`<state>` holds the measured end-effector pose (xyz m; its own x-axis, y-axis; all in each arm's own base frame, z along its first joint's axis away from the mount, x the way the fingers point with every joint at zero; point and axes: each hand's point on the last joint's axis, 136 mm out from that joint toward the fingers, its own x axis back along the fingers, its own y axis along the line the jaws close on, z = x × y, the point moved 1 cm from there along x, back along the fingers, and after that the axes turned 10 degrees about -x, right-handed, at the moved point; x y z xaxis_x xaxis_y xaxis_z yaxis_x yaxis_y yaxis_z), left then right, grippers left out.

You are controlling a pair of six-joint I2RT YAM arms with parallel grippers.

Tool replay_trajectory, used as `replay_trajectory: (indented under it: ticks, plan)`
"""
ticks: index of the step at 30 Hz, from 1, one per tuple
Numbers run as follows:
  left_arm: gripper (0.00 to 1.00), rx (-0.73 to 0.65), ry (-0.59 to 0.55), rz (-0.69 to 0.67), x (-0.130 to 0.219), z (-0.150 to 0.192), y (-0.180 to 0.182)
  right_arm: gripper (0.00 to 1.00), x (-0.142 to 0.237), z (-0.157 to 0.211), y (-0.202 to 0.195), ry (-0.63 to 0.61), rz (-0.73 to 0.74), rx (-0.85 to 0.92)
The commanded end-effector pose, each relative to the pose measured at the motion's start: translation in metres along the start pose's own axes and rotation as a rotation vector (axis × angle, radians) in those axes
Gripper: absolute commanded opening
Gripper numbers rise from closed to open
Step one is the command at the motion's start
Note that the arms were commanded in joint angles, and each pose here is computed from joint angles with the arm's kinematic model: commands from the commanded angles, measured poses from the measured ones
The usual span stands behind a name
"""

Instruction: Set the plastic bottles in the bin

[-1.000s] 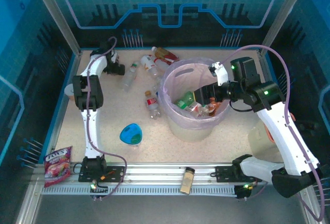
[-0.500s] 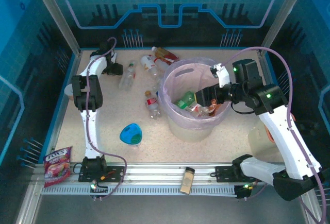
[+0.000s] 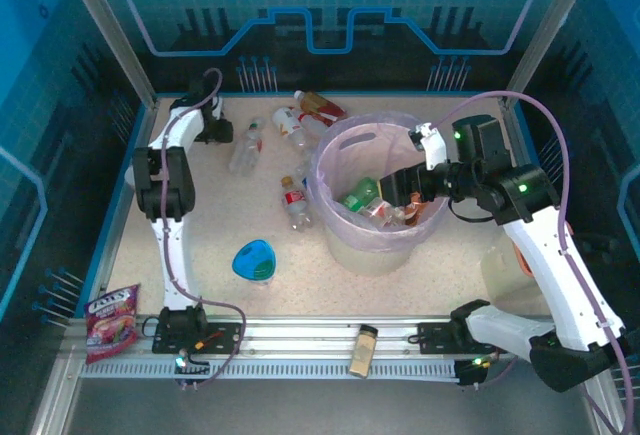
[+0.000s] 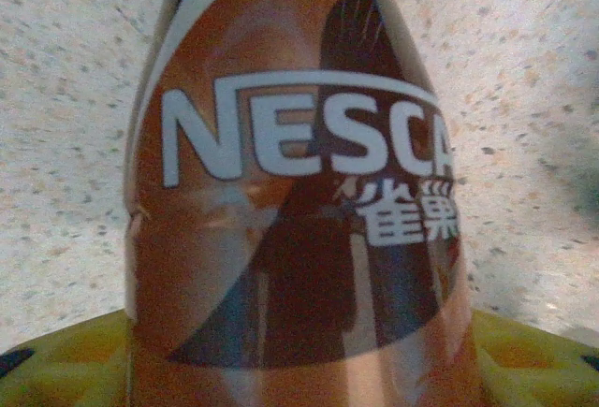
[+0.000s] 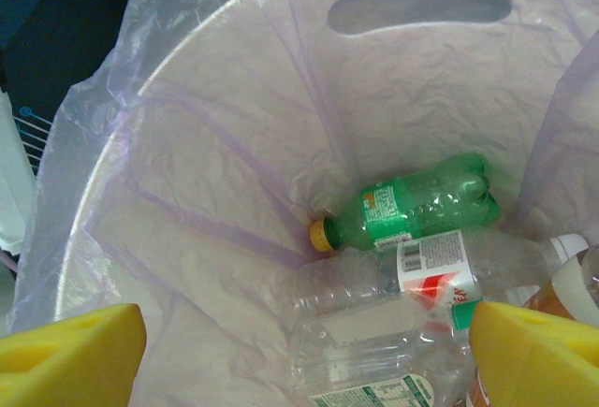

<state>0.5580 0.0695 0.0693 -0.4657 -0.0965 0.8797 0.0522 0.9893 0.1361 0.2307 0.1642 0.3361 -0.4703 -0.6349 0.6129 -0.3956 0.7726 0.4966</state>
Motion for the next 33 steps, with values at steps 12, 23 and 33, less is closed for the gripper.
replay_trajectory:
  ticks: [12, 23, 33]
  plan:
    - [0.44, 0.106, -0.424, 0.063, 0.208, -0.036, -0.037, 0.9, 0.022, -0.05, 0.017, -0.206, -0.042, 0.015]
    - [0.41, -0.036, -0.671, 0.354, 0.353, 0.011, -0.176, 0.93, 0.02, -0.11, 0.061, -0.313, -0.249, 0.012]
    - [0.4, -0.175, -0.764, 0.616, 0.43, 0.074, -0.248, 1.0, -0.026, -0.156, 0.1, -0.314, -0.415, -0.033]
